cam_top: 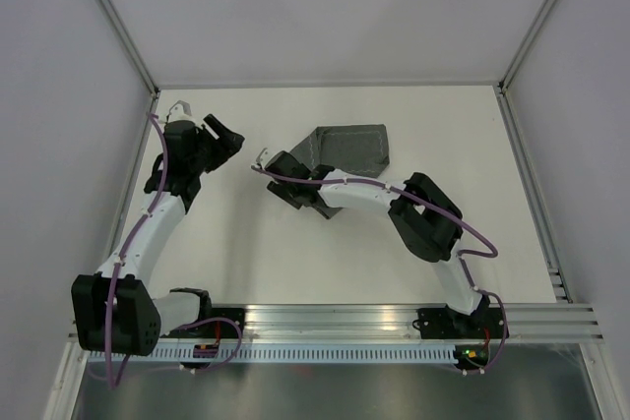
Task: Fold the napkin, place the utensils inside, and roll it up
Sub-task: Roll the napkin at the center of the board.
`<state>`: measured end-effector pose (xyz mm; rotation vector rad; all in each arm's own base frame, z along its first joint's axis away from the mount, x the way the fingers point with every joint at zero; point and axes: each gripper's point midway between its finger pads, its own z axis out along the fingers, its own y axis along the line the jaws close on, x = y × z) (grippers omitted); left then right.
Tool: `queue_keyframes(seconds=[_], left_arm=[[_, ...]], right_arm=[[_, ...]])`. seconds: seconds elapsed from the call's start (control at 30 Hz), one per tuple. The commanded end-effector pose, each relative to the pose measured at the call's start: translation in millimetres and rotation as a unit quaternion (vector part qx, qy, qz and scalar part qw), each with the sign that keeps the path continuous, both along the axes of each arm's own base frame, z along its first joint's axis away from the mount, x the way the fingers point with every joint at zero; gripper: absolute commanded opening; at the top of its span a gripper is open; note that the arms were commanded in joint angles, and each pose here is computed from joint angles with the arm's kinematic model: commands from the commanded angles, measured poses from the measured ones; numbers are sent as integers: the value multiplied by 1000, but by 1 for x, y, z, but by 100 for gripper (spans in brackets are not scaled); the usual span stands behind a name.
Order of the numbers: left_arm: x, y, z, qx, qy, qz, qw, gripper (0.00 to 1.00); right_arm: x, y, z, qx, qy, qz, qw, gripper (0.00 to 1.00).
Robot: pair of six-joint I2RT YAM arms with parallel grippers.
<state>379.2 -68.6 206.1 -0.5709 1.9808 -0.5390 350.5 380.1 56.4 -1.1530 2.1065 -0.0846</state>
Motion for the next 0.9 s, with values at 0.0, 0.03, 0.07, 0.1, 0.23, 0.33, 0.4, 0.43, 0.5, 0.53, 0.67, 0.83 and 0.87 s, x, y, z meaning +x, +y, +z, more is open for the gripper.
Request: queue_keyframes(seconds=[0.0,0.03,0.07,0.1,0.23,0.33,0.4,0.43,0.5,0.53,0.67,0.83,0.87], left_arm=[[5,-4,15,0,-20,-22,1000,74],[5,-5,15,-1,-20,-22,1000,74],[5,-5,15,-1,-21,-23,1000,74],[5,-5,15,-2,-20,-24,1000,74],[6,-6,13,-2,-18,-26,999,74],[7,-4,11,0,-18,-26,999,74],[6,-5,11,0,-17,-28,999,74],[6,-4,11,1,-17,-28,999,74],[6,-4,9,2,-17,-28,999,74],[6,-3,10,1,-17,-27,999,74],[6,-3,7,1,-15,-30,999,73],[7,-3,8,1,-17,-30,999,73],[7,-3,8,2,-17,-31,999,73]], right_arm=[[8,-2,-2,-12,-23,-17,1000,59],[7,-2,-3,-18,-26,-16,999,59],[6,-1,-7,-20,-25,-15,999,59],[5,-1,-10,-24,-25,-14,999,59],[1,0,-20,-39,-32,-12,999,58],[0,-1,-27,-48,-34,-13,998,58],[0,-3,-29,-51,-34,-13,998,56],[-1,-3,-30,-52,-34,-12,998,55],[0,-5,-32,-53,-37,-14,998,52],[0,-6,-32,-55,-38,-14,998,50],[0,-10,-40,-65,-39,-15,997,45],[-2,-17,-46,-76,-37,-16,996,40],[-3,-17,-47,-77,-37,-15,996,38]])
